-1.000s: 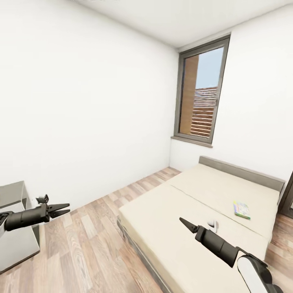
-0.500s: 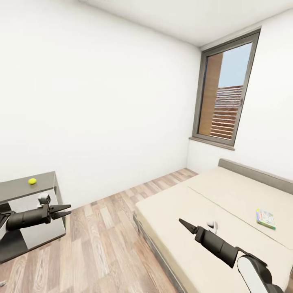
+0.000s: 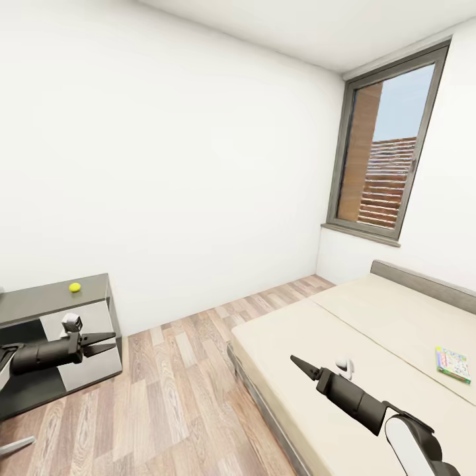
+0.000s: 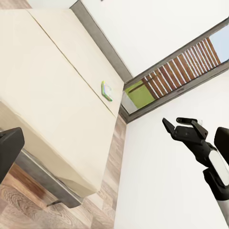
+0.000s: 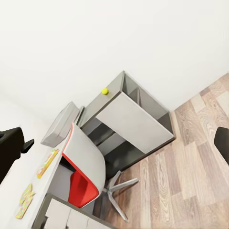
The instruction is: Put all the toys in the child's room - the three board games (two on the bed and one on the table), the two jigsaw puzzles on the table, and the tennis ball on the table - inside the toy box on the table in the child's room.
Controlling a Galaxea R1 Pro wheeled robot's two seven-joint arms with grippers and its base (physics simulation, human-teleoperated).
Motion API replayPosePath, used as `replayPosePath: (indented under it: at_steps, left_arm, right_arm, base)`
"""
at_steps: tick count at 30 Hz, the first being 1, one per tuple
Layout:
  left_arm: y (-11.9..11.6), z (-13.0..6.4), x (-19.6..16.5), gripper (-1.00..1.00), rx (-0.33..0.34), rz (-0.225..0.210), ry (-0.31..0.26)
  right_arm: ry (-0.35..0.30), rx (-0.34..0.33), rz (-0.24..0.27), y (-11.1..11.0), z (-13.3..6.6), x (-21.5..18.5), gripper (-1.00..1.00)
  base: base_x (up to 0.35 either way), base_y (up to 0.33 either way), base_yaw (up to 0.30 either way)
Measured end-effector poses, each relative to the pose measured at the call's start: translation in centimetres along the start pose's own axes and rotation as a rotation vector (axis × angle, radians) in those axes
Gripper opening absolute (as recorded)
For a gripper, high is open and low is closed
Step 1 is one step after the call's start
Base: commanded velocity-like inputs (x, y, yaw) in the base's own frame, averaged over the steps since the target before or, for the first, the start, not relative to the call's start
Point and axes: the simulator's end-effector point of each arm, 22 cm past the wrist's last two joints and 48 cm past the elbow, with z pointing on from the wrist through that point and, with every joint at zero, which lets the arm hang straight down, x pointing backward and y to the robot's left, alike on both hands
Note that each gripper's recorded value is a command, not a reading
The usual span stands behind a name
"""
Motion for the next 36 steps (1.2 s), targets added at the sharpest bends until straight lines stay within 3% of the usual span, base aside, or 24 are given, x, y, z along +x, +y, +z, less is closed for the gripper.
replayPosePath:
  at_steps: [28, 36]
  left_arm:
    - [0.01, 0.0, 0.01, 1.0, -0.001, 0.0, 0.001]
    - [-0.13, -0.11, -0.06, 1.0, -0.001, 0.003, -0.001]
  right_arm:
    - [-0.004, -0.005, -0.007, 0.31, 0.01, -0.23, 1.0]
    - [-0.004, -0.006, -0.01, 0.43, 0.0, -0.26, 1.0]
  base:
    - [0.0, 0.0, 0.002]
    - [0.0, 0.0, 0.165]
